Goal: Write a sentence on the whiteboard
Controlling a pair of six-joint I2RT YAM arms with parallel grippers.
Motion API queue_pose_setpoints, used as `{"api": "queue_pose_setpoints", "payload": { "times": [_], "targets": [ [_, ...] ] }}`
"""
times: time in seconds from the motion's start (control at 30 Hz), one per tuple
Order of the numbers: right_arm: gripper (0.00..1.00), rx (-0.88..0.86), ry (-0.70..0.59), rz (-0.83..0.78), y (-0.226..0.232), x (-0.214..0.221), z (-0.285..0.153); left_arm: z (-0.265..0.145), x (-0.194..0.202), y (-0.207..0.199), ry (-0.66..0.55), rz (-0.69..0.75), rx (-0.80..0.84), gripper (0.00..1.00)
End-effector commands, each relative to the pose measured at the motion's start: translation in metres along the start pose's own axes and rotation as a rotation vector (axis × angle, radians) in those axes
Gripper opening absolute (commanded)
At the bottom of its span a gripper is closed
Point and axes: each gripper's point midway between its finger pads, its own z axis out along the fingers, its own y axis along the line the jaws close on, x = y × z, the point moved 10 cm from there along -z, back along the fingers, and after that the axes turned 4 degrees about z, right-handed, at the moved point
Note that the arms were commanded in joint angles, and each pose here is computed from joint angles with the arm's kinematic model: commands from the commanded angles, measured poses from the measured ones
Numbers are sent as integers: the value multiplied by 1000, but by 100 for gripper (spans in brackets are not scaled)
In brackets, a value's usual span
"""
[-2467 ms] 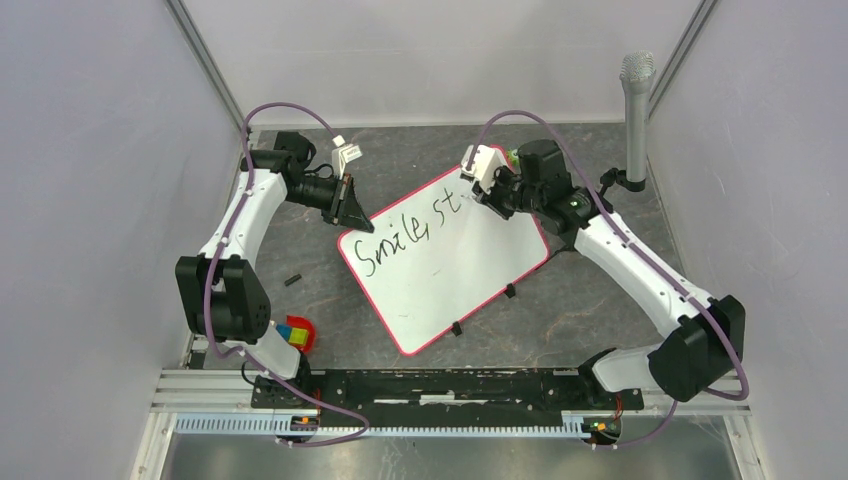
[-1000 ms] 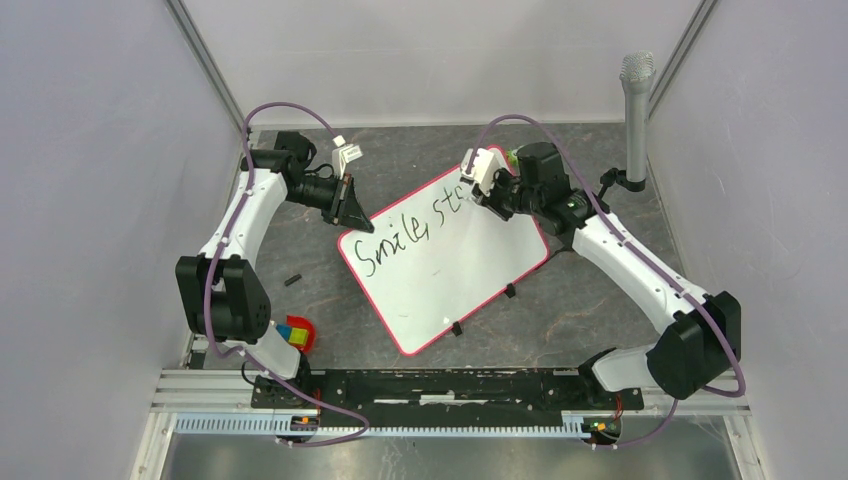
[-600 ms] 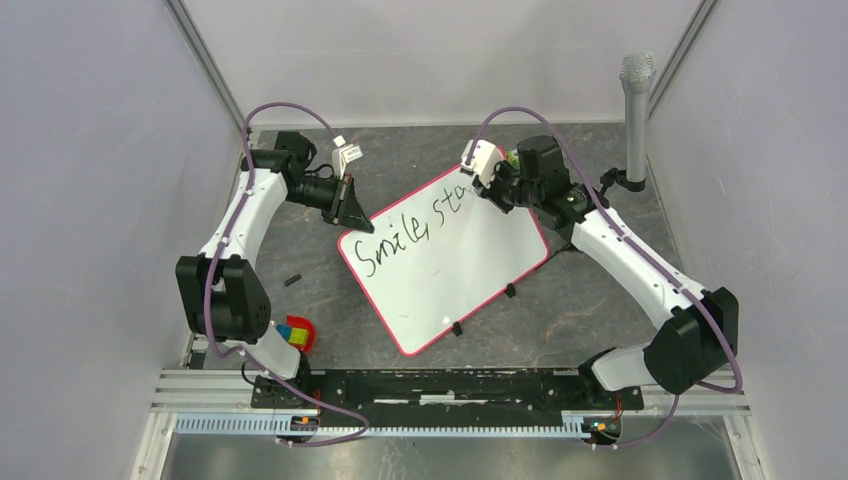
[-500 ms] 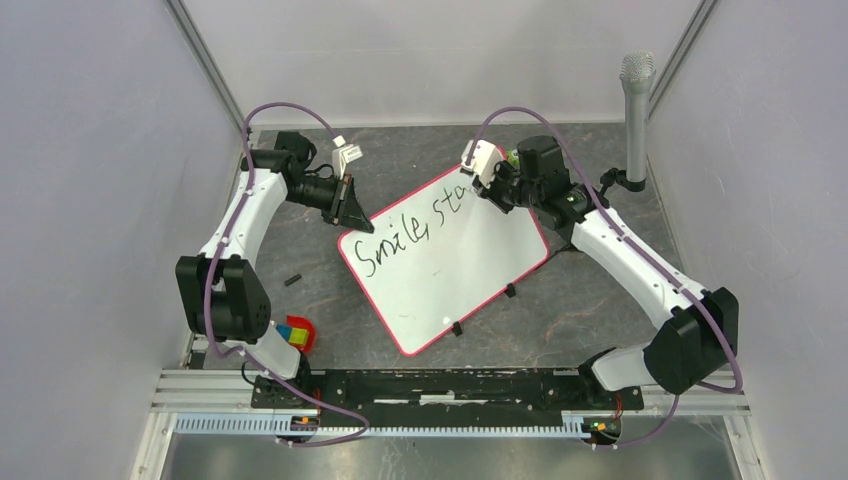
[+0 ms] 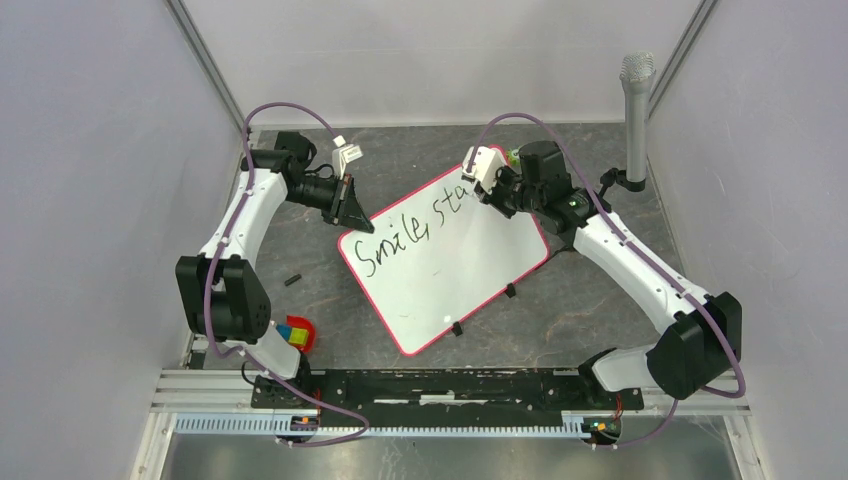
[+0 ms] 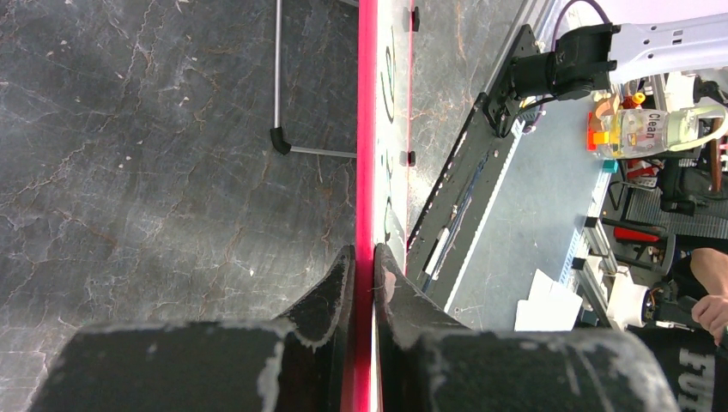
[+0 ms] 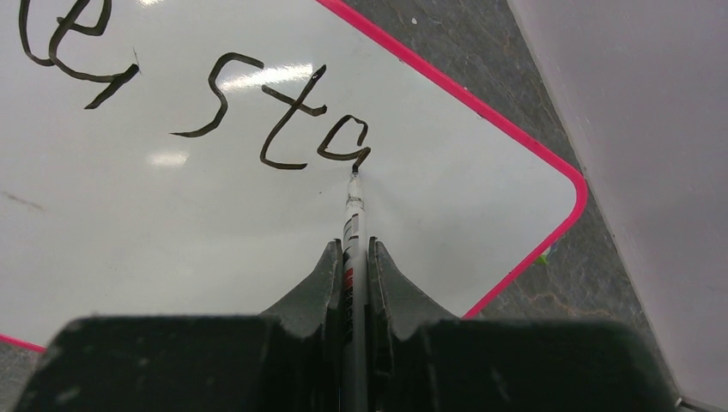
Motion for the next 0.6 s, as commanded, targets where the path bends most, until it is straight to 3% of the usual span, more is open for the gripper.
{"api": "queue_pose_setpoints", "payload": {
  "times": [0.0,0.57],
  "targets": [
    [0,63,-37,-11,-13,-17,-12,1,-3,-3,25,80,-13,2],
    [0,100,-39,1,-23,-11,3,2,-2,-2,30,75,-16,2]
  ]
}}
